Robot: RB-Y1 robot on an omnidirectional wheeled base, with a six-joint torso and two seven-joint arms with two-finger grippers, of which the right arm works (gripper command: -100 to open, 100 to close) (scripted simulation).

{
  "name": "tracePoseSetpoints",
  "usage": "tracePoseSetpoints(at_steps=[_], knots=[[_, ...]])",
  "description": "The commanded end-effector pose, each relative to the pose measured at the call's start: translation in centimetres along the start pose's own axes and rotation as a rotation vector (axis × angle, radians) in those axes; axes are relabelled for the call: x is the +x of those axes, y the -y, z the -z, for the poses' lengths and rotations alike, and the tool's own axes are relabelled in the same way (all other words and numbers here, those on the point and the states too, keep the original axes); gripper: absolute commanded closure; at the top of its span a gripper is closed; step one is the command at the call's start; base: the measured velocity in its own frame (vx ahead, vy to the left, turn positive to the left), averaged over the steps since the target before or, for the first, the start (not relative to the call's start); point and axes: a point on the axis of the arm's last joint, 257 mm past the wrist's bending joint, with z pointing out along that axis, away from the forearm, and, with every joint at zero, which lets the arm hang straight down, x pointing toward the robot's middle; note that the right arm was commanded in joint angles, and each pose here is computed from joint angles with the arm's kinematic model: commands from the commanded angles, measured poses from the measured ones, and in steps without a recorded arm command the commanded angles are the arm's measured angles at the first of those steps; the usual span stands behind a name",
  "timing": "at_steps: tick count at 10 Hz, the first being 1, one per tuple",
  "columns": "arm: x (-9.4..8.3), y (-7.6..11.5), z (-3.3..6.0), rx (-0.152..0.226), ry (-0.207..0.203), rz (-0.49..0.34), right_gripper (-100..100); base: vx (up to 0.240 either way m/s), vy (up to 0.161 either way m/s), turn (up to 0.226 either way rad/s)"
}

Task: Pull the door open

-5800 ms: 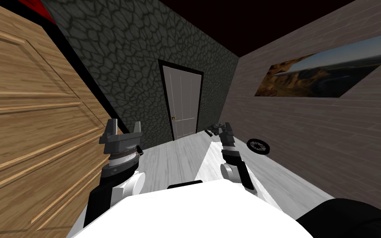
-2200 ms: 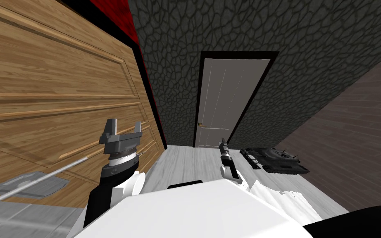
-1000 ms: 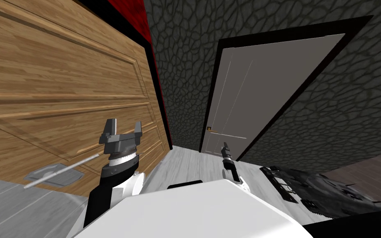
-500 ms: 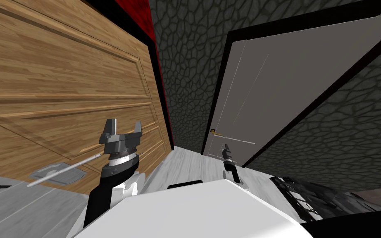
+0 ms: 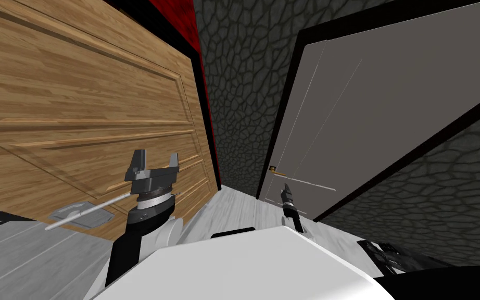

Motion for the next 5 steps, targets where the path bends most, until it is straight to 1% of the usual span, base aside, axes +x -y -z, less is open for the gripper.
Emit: tracePoseSetpoints(at_steps=[1,3,5], knots=[[-0.7,0.9,0.34,0.018,0.016,-0.004,-100,0.116,-0.018,0.179],[-1.2,1.6,0.57,0.033,0.028,-0.008,-100,0.097,-0.039,0.122],[-1.6,2.1,0.75,0.044,0.038,-0.010,-100,0.071,-0.038,0.076]])
